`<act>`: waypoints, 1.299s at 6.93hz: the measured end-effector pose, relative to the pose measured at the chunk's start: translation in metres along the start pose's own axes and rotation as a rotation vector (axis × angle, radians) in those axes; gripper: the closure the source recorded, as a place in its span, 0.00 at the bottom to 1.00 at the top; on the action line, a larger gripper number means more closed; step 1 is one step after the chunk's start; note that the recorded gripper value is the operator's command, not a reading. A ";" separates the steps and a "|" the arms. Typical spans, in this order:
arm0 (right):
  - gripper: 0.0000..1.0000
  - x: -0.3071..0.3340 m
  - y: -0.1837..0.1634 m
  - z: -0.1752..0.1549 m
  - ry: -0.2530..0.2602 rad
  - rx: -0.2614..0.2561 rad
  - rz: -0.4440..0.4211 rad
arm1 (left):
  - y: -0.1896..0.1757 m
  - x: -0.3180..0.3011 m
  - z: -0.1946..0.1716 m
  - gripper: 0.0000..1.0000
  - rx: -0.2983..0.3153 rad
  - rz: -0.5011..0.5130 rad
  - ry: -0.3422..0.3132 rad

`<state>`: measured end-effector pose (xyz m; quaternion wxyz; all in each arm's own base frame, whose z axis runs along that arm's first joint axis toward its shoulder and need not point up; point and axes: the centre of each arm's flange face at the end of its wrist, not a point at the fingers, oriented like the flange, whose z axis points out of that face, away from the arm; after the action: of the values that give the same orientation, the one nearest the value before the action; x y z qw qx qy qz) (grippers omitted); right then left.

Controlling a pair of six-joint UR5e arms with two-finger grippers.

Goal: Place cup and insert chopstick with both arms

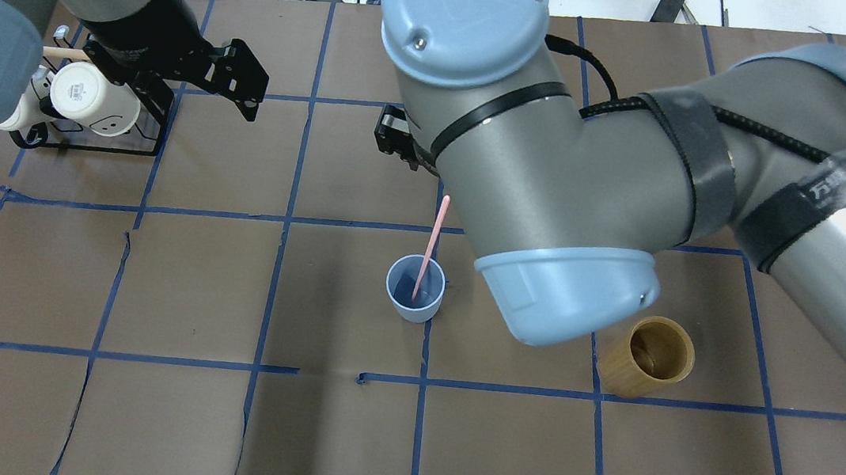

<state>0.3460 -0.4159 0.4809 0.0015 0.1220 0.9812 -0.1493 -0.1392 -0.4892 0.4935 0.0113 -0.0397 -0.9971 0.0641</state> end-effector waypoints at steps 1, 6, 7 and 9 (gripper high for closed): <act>0.00 0.014 -0.020 -0.009 0.034 -0.029 -0.017 | 0.000 0.001 0.000 0.00 0.000 0.003 -0.001; 0.00 0.130 -0.108 -0.012 0.132 -0.173 -0.146 | 0.005 -0.006 -0.004 0.00 -0.078 -0.115 -0.030; 0.00 0.146 -0.112 -0.010 0.129 -0.210 -0.199 | 0.005 -0.006 -0.004 0.00 -0.088 -0.115 -0.034; 0.00 0.169 -0.118 -0.006 0.065 -0.277 -0.243 | 0.005 -0.005 -0.004 0.00 -0.090 -0.109 -0.035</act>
<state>0.1536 -0.4829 0.5147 -0.0312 0.0059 0.9995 -0.0078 -0.1342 -0.4839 0.4969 -0.0045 0.0154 -0.9997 0.0194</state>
